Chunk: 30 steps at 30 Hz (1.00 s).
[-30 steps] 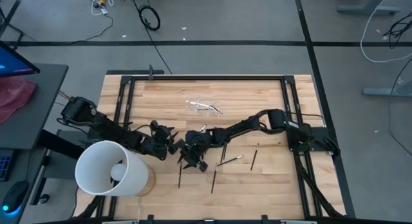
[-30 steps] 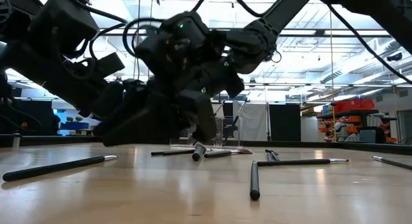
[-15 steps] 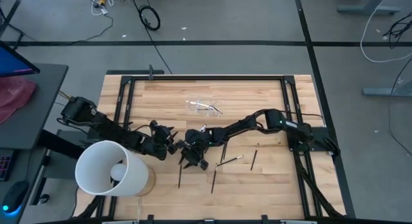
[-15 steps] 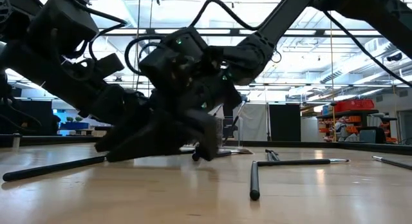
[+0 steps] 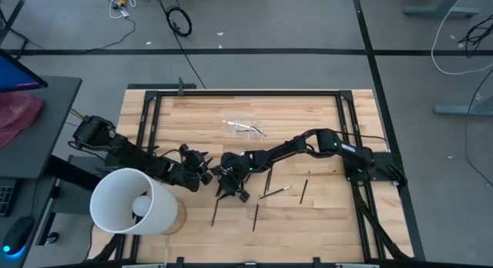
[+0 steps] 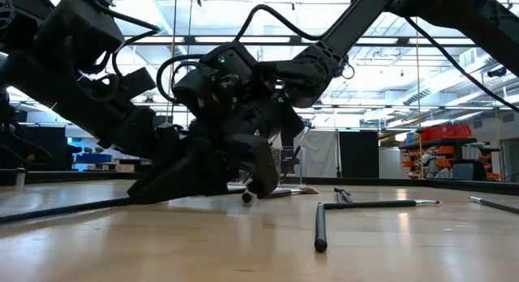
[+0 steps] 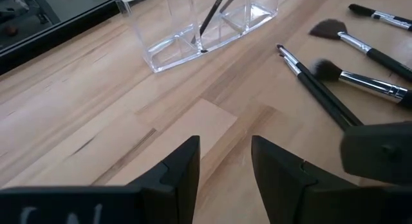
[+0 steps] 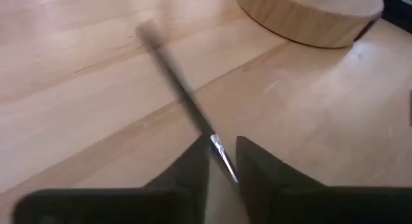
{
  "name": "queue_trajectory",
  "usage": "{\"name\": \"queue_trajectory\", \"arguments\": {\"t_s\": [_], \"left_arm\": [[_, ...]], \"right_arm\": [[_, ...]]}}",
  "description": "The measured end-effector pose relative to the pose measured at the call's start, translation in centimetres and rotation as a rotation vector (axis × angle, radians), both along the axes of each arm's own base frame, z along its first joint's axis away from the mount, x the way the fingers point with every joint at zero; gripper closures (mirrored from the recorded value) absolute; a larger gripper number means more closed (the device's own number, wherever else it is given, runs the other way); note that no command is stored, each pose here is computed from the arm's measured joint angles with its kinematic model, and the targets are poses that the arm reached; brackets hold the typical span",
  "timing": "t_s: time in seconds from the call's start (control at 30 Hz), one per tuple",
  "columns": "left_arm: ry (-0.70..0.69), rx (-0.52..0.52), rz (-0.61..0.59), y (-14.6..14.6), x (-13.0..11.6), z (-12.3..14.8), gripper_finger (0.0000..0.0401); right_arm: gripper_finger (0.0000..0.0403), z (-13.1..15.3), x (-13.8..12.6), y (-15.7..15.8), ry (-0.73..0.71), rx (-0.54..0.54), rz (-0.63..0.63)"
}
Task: Put items in baskets/containers
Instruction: Put the black eyeshadow brush into the transparent organizer
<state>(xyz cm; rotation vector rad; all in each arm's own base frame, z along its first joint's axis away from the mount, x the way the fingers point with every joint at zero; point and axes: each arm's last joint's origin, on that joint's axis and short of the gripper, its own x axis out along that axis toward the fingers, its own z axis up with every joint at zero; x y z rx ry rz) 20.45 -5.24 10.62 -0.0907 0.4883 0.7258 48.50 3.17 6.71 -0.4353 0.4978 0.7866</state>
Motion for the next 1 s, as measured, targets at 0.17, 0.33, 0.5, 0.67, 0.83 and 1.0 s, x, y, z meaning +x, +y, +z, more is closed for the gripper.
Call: {"name": "queue_trajectory", "arguments": {"t_s": [0.17,0.33,0.5,0.67,0.83,1.0], "left_arm": [[0.008,-0.025,-0.022,-0.1,0.0,-0.1,0.0257],[0.013,-0.091,-0.072,-0.3,0.2,-0.1,0.0257],[0.0,-0.139,-0.107,-0.5,0.4,0.0,0.0257],[0.007,-0.217,-0.174,-0.8,0.6,0.0,0.0257],[-0.024,-0.25,-0.2,-1.0,0.8,0.2,0.0257],[-0.024,-0.255,-0.207,-1.0,0.8,0.2,0.0257]], "right_arm": [[0.0393,-0.1,-0.1,0.1,0.023,0.009,-0.005],[0.038,-0.3,-0.2,0.1,0.1,0.068,-0.085],[0.0396,0.0,-0.4,-0.3,0.156,0.067,-0.147],[0.0394,1.8,-0.8,-1.2,0.17,-0.082,-0.27],[0.0398,3.3,-1.6,-3.1,0.229,-0.206,-0.416],[0.0399,3.6,-1.9,-4.3,0.248,-0.252,-0.475]]}}
